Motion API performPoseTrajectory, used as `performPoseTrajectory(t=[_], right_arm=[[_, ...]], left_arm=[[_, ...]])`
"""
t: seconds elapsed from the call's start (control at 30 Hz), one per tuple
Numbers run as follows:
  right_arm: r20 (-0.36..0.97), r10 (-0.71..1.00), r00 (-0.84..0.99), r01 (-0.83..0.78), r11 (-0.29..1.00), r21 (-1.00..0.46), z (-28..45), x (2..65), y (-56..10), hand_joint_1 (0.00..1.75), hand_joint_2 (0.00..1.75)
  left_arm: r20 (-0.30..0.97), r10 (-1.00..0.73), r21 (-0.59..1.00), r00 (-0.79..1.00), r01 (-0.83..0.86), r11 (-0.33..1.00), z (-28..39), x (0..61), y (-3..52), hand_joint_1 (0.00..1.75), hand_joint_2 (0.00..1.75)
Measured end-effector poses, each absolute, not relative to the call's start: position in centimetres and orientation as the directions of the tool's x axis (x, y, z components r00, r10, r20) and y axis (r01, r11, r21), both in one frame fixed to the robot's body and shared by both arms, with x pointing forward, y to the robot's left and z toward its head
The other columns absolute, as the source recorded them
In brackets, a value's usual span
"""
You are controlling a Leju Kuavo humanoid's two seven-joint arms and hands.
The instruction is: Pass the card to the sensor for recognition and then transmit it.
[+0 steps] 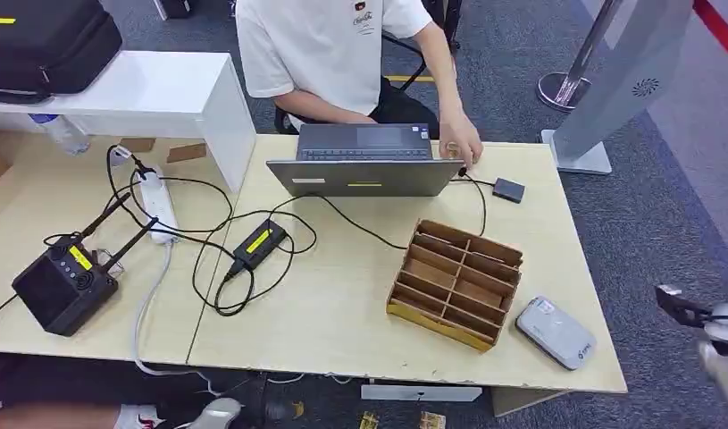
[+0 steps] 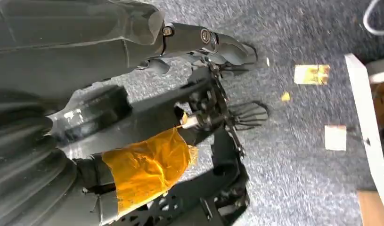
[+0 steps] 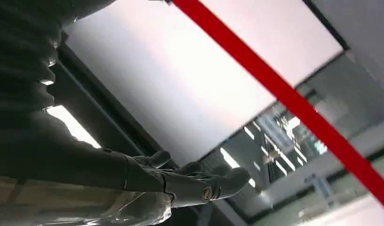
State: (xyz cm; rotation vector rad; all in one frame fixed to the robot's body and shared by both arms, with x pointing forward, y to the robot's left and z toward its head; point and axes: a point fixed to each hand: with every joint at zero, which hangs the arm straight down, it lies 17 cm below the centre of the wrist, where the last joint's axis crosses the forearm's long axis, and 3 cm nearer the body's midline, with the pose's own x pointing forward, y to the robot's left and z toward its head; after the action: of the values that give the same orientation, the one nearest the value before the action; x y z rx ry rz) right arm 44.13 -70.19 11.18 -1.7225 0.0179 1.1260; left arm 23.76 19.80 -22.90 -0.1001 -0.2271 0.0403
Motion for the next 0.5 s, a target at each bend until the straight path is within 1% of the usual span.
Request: performPoseTrajectory(t=[0.1, 0.27, 0.37, 0.5], right_arm=[[-0.686, 0.452, 0.57, -0.564, -0.392, -0.727, 8.2, 40.2, -72.0, 0.0, 1.75], [-0.724, 0.442, 0.53, -0.654, -0.33, -0.681, 3.0, 34.4, -72.8, 0.0, 1.75], [-0.744, 0.449, 0.495, -0.712, -0.281, -0.643, -0.3, 30.9, -72.5, 0.0, 1.75], [-0.735, 0.488, 0.471, -0.764, -0.191, -0.616, -5.5, 26.3, -70.4, 0.0, 1.75]], left_arm=[[0.222, 0.053, -0.099, 0.974, -0.032, 0.995, -23.0, 23.7, 20.2, 0.0, 1.75], [0.217, 0.068, -0.099, 0.974, -0.048, 0.994, -23.1, 23.6, 20.6, 0.0, 1.75], [0.216, 0.069, -0.097, 0.974, -0.049, 0.994, -23.1, 23.6, 20.7, 0.0, 1.75], [0.215, 0.072, -0.094, 0.974, -0.053, 0.994, -23.1, 23.6, 20.8, 0.0, 1.75]])
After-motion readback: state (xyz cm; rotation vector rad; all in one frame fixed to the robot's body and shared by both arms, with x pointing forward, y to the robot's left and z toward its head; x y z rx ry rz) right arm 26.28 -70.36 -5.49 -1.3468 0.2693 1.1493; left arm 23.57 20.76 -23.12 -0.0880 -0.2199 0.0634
